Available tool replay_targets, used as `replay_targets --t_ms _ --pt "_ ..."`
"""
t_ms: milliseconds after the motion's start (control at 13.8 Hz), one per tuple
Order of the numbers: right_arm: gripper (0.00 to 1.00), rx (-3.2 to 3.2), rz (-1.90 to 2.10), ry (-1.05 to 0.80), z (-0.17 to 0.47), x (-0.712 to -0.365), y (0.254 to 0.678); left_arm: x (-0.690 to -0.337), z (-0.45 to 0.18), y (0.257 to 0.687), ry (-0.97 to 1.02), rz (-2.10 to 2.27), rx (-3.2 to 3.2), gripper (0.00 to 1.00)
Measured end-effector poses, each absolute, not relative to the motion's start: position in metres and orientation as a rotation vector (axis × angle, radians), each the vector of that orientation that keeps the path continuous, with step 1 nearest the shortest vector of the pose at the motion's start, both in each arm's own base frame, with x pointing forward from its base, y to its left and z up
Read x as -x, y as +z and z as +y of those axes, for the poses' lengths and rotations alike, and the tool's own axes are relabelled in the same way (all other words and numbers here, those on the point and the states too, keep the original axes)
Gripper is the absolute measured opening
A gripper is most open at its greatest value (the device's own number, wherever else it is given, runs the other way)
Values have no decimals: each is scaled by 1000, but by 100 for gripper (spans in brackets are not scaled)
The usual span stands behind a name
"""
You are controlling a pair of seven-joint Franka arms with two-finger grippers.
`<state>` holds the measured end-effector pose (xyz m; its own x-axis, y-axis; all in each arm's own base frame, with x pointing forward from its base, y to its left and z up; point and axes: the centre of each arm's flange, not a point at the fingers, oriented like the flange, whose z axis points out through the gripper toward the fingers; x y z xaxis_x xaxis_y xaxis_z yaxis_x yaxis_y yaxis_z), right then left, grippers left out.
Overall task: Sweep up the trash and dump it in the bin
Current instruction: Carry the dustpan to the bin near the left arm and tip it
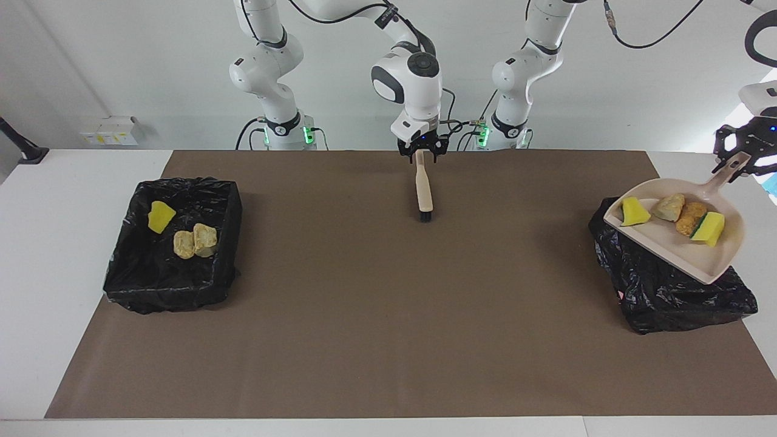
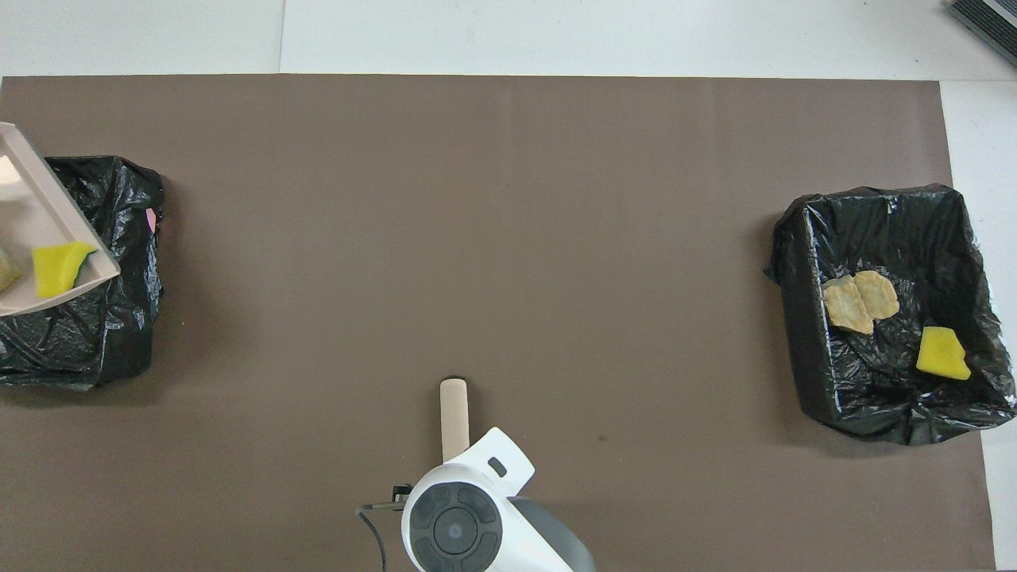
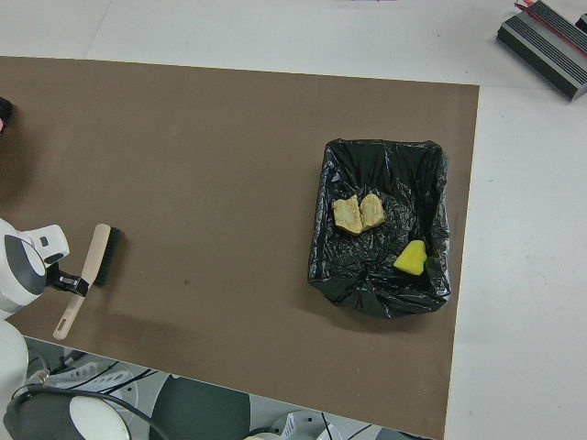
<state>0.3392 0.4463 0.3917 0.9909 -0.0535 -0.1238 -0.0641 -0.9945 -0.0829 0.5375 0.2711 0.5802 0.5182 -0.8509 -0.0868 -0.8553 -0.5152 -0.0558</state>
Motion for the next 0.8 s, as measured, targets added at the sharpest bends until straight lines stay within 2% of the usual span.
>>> replay_targets --t_ms 72,145,362,795 --pt "99 3039 72 179 438 -359 410 -539 281 579 110 1511 2608 32" --pt "100 3027 41 165 427 -381 428 -541 287 579 157 1518 2558 32" --pt "100 3025 -63 121 390 -432 473 -542 293 586 300 1518 2425 32" --pt "100 3087 -222 121 287 -504 543 -561 278 597 441 1615 2145 32"
